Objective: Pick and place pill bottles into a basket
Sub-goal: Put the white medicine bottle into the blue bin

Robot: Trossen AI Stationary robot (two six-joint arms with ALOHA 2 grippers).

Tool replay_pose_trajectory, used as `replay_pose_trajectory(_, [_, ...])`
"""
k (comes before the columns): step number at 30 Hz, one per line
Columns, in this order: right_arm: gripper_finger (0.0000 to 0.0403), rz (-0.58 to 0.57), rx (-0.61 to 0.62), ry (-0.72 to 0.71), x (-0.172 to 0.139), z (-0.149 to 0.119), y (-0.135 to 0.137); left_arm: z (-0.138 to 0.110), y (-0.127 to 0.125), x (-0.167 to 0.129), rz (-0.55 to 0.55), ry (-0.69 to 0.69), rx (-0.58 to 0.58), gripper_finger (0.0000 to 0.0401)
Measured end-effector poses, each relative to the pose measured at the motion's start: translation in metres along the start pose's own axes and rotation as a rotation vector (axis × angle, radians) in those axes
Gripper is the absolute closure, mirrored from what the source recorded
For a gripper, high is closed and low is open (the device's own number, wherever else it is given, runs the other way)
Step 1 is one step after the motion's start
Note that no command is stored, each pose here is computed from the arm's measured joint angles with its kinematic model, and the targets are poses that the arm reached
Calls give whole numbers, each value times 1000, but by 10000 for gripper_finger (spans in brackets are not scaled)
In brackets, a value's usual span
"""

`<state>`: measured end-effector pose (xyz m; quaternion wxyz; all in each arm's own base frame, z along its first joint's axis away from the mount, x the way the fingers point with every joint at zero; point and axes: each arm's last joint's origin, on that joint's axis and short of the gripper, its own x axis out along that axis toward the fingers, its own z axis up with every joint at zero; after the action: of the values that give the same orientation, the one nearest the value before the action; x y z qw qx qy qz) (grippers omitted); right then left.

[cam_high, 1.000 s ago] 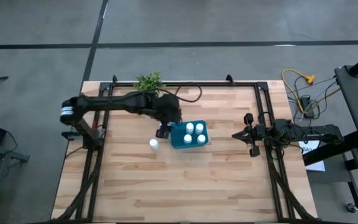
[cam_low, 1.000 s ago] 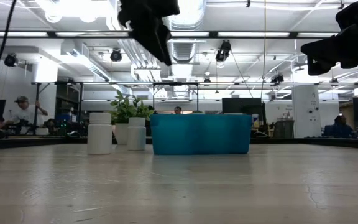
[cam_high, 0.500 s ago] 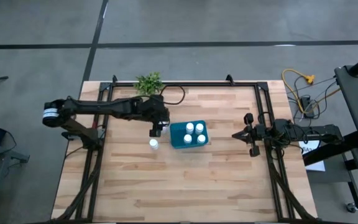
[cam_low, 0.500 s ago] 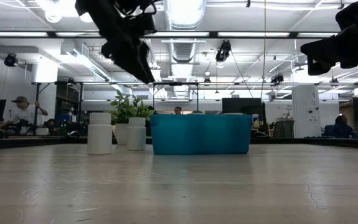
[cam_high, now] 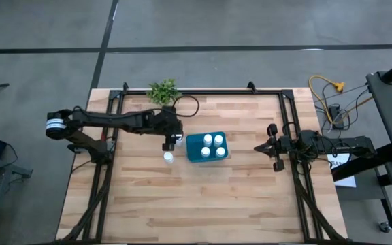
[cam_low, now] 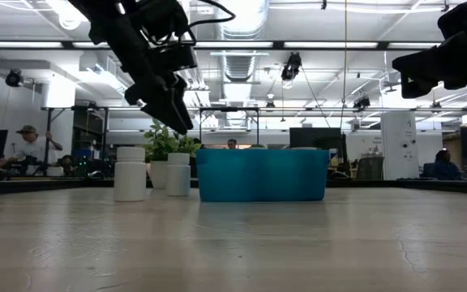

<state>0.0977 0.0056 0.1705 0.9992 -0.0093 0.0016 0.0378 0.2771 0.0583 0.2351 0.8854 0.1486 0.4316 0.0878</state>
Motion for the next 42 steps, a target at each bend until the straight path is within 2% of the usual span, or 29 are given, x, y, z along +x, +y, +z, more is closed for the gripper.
replay_pose_trajectory(14, [394,-1,0,0,0,0,0,-16,-7,10,-54,5,-51,159])
replay_pose_trajectory(24, [394,-1,0,0,0,0,0,-15,-9,10,-147,-30,-60,159])
replay_pose_trajectory(31, [394,-1,0,0,0,0,0,-22,-1,11,-156,19,-87,159])
replay_pose_trajectory(35, [394,-2,0,0,0,0,0,-18,7,7,-163,24,-102,159])
replay_pose_trajectory(42, [394,-1,0,0,0,0,0,-15,12,4,-257,-9,-122,159])
